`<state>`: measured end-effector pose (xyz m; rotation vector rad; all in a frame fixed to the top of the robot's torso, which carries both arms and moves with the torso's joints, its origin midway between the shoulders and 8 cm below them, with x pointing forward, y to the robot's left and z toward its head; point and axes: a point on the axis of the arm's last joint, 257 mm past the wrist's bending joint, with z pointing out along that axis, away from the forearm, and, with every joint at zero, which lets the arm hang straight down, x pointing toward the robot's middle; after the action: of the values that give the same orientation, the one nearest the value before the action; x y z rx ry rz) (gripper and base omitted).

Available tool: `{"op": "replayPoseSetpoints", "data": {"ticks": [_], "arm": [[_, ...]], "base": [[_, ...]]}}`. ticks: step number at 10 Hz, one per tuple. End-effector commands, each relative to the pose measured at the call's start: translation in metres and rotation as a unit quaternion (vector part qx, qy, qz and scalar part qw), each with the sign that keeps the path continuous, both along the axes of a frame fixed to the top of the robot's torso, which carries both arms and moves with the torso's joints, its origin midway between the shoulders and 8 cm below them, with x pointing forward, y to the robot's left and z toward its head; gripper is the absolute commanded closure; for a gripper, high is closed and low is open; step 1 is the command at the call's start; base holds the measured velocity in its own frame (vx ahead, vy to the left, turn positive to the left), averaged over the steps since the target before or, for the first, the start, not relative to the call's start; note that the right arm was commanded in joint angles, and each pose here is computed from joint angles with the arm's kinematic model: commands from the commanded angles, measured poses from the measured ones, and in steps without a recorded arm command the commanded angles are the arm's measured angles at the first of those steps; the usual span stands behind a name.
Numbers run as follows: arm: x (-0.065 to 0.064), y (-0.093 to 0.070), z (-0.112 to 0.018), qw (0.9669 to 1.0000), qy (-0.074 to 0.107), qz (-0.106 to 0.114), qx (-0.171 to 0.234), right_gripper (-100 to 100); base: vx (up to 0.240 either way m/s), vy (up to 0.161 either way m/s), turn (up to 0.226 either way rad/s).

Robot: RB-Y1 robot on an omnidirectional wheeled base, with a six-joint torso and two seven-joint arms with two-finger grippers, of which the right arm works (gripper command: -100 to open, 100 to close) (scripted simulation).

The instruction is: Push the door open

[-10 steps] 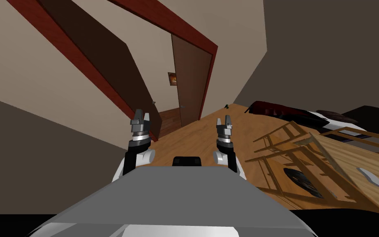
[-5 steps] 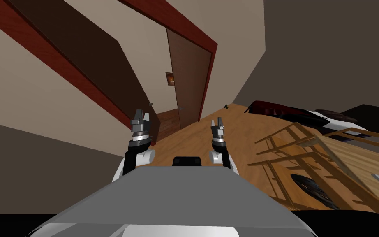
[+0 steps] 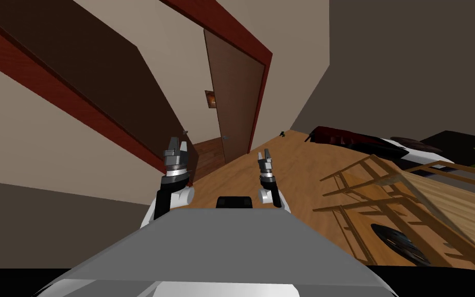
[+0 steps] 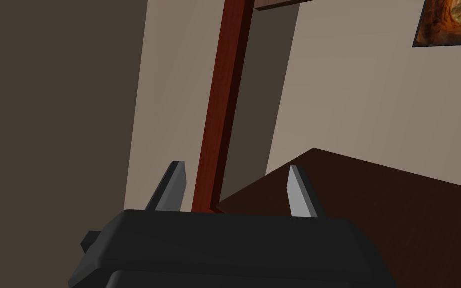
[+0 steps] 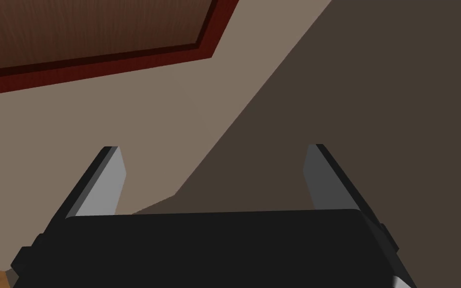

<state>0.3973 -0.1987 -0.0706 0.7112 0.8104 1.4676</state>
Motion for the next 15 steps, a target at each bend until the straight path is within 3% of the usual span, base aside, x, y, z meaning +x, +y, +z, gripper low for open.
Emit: {"op": "replayPoseSetpoints", "data": {"ticks": [1, 4, 6, 11, 15], "arm": [[0.003, 0.016, -0.014, 0.9997, 0.014, 0.020, 0.004, -100], [0.009, 0.038, -0.034, 0.9984, 0.032, 0.046, 0.008, -100], [0.011, 0.043, -0.040, 0.9979, 0.036, 0.052, 0.008, -100], [0.017, 0.085, -0.078, 0.9925, 0.070, 0.100, 0.010, -100], [0.017, 0.109, -0.100, 0.9877, 0.090, 0.128, 0.009, -100]], "base": [[0.204, 0.022, -0.063], [0.145, 0.022, -0.043], [0.080, 0.008, -0.014], [0.117, 0.015, -0.046], [0.120, 0.018, -0.036]]}}
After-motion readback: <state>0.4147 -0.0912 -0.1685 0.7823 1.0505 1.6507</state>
